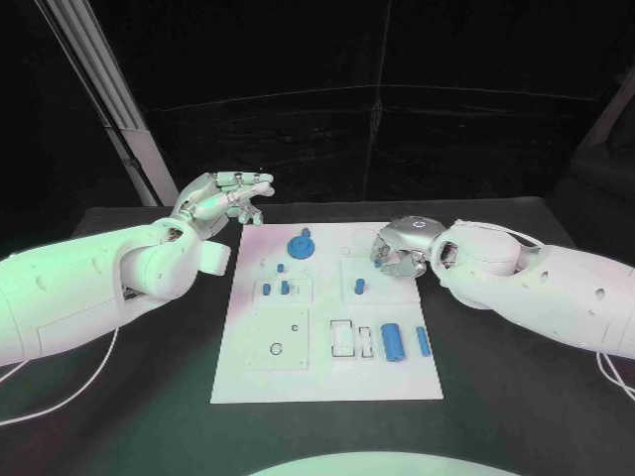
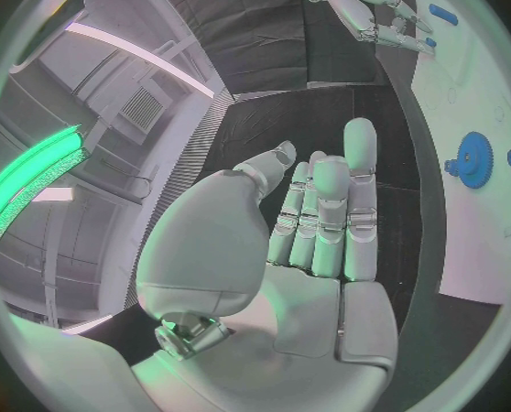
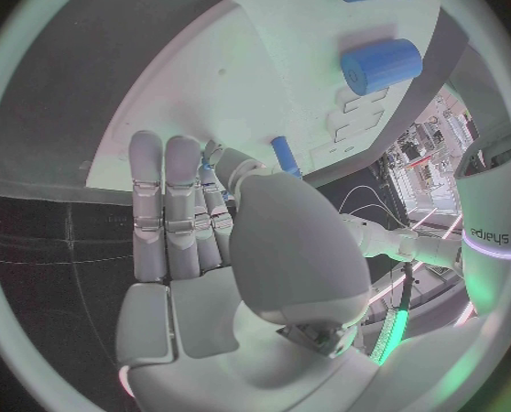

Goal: Assemble the parts on the task board

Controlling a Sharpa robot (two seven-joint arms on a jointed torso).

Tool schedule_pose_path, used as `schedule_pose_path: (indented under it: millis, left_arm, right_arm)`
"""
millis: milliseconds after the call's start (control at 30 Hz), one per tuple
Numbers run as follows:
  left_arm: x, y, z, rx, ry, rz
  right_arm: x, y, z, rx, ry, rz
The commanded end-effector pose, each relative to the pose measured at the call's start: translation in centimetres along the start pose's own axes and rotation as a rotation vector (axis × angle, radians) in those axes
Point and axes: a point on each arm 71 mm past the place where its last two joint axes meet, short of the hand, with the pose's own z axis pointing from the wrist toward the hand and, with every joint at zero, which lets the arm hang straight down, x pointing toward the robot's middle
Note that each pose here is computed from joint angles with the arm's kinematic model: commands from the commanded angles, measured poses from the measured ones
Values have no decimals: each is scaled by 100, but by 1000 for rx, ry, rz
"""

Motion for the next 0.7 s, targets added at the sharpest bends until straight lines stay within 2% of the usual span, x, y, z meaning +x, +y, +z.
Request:
schedule_pose_path:
  millis: [33,433,700]
  left_arm:
    - [-6,-29,2,29,-13,-8]
    - [-13,-28,4,29,-14,-8]
    - [-11,-26,5,27,-14,-8]
  right_arm:
    - [14,25,17,-16,21,-10]
    - [32,58,39,-27,34,0]
    - [63,58,55,-19,73,1]
